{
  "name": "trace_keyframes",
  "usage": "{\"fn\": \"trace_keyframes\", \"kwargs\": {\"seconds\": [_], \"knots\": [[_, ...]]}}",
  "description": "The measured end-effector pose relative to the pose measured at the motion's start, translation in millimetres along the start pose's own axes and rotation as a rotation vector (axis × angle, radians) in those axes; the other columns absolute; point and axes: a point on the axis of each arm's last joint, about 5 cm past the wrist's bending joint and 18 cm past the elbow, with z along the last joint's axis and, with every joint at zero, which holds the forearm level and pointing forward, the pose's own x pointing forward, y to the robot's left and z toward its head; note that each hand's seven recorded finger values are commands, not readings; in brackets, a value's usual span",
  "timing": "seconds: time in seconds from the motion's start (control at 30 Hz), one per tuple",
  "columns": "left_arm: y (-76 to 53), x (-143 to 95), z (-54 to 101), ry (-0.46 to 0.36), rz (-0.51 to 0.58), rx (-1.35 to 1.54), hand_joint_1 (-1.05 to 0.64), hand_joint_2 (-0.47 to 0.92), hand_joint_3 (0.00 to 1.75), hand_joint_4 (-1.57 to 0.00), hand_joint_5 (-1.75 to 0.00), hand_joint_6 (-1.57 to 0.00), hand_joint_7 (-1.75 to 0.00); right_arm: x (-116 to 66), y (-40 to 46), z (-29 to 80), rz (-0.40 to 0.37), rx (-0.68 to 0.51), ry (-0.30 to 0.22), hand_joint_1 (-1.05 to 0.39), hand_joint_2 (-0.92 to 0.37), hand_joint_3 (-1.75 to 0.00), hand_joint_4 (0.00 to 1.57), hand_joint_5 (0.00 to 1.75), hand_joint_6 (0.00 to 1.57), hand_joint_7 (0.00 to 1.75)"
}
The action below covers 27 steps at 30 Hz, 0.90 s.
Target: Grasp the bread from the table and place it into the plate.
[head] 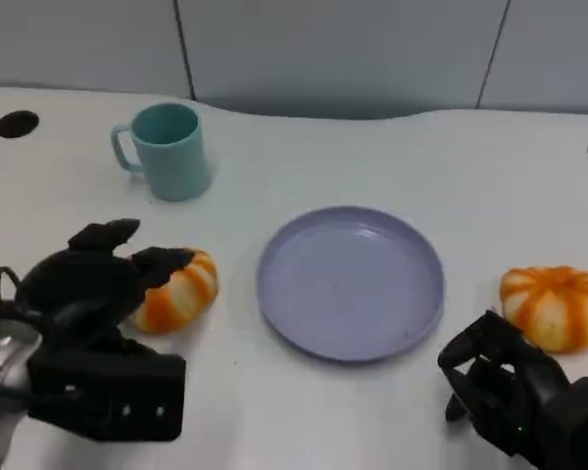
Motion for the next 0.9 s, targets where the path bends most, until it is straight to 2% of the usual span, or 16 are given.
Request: {"fn": "trace_keyframes", "kwargs": {"seconds": [0.13,0.23,0.3,0.4,0.53,0.67,0.73,0.9], "knots": [[1.7,18.7,-1.3,0.034,-0.086,0.042,-0.88,0.92,0.01,0.0,0.0,-0.01,0.0,-1.5,-0.1,0.3,0.0,-0.008,0.001,-0.26,-0.92,-0.34,0.62,1.75,0.39,1.75],[2.8,23.6,-2.3,0.05,-0.104,0.051,-0.88,0.91,0.0,0.0,0.0,-0.02,0.0,-2.4,-0.4,1.1,-0.002,-0.01,-0.001,-0.27,-0.92,-0.34,0.62,1.75,0.39,1.75],[0.8,35.3,-2.2,0.061,-0.14,0.053,-0.87,0.91,0.0,0.0,0.0,-0.02,0.0,-3.7,-0.8,1.2,-0.009,-0.008,0.014,-0.27,-0.92,-0.33,0.61,1.75,0.39,1.75],[-4.7,49.6,-6.3,0.121,-0.207,0.063,-0.87,0.91,0.0,0.0,0.0,-0.02,0.0,-4.2,2.3,3.3,-0.004,0.002,0.025,-0.27,-0.92,-0.33,0.6,1.75,0.39,1.75],[-5.3,58.1,-5.0,0.12,-0.213,0.069,-0.84,0.87,0.0,0.0,0.0,-0.04,-0.01,-6.6,1.7,2.6,-0.01,0.002,0.039,-0.25,-0.92,-0.33,0.61,1.75,0.39,1.75],[-12.5,75.3,-4.0,0.189,-0.294,0.045,-0.84,0.85,0.0,0.0,0.0,-0.06,-0.02,-8.8,1.5,2.9,-0.009,-0.004,0.018,-0.26,-0.92,-0.33,0.63,1.75,0.41,1.75],[-14.7,80.2,-1.3,0.198,-0.305,0.048,-0.86,0.83,0.0,0.0,0.0,-0.08,-0.02,-10.9,1.1,1.6,-0.012,-0.004,0.025,-0.26,-0.92,-0.33,0.62,1.75,0.4,1.75],[-15.5,86.3,1.7,0.214,-0.314,0.044,-0.86,0.78,0.0,-0.12,-0.06,-0.18,-0.05,-12.9,0.5,3.9,-0.013,-0.005,0.015,-0.26,-0.92,-0.34,0.62,1.75,0.4,1.75]]}}
